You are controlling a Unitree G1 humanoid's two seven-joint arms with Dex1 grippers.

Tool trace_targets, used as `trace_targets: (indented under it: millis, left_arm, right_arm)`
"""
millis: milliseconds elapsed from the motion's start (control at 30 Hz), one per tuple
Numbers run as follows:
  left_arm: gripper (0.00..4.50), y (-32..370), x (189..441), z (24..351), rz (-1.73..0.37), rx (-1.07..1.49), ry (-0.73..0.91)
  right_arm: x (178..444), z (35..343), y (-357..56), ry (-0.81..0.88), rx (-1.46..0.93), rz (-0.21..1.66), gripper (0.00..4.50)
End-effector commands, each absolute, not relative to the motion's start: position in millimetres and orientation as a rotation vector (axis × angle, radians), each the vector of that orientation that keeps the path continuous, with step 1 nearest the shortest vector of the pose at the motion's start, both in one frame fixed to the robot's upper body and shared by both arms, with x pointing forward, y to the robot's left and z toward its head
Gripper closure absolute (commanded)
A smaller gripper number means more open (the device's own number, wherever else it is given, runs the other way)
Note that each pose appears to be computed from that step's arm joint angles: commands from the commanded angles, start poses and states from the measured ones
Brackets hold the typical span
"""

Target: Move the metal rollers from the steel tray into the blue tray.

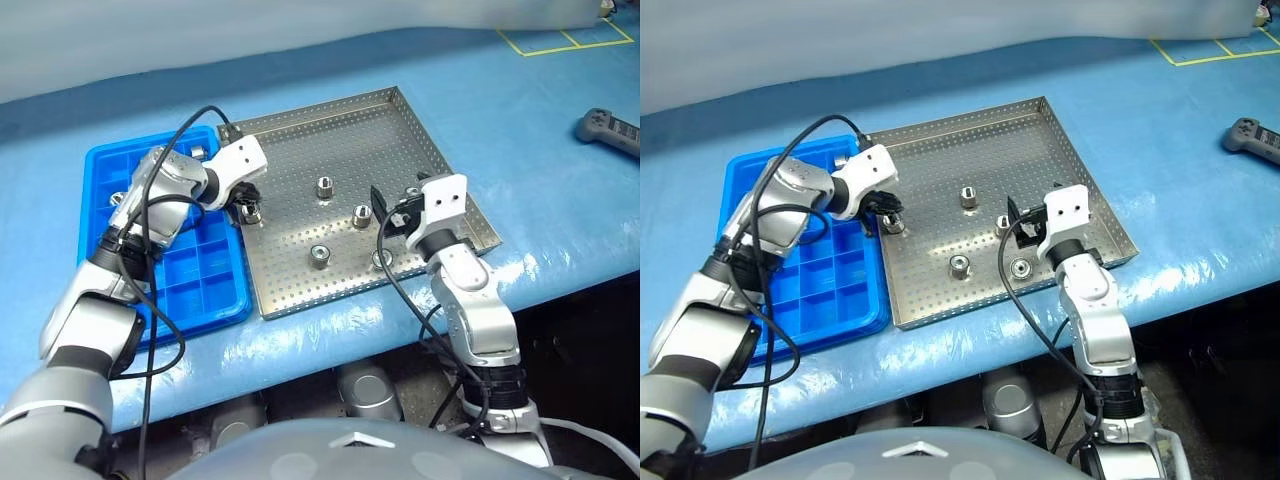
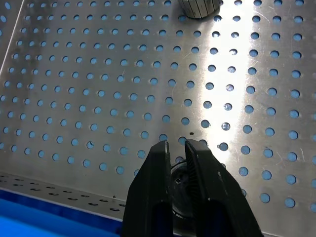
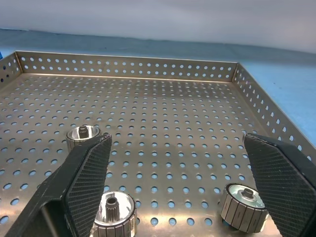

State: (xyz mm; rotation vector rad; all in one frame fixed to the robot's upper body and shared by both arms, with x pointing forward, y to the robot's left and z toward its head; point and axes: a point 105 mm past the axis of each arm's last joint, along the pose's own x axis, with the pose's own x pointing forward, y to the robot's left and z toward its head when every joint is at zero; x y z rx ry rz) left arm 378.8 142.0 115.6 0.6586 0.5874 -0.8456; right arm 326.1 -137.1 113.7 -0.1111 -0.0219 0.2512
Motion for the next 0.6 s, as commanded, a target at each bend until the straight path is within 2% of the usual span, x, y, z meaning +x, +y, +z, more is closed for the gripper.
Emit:
trace_targets:
  millis: [33,67,167,400,600]
  left_arm:
    - [3.98,147.9,382.4,140.7,-0.842,0.687,0.51]
    - [3.98,148.9,382.1,141.1,-0.846,0.7,0.506]
    - [3.39,147.8,378.3,140.2,-0.888,0.742,0.499]
    - [1.1,145.7,374.4,134.5,-0.93,0.794,0.556]
    - [1.1,142.6,379.1,136.6,-0.978,0.963,0.573]
  right_arm:
    - [326.8,130.4,-133.4,-0.091,-0.111,0.261,0.0]
    - [326.9,130.4,-133.2,-0.091,-0.112,0.262,0.0]
    - [327.4,129.6,-131.6,-0.09,-0.111,0.267,0.0]
    - [328.7,129.8,-128.3,-0.092,-0.109,0.275,0.0]
    - [329.8,129.8,-125.4,-0.096,-0.107,0.279,0.0]
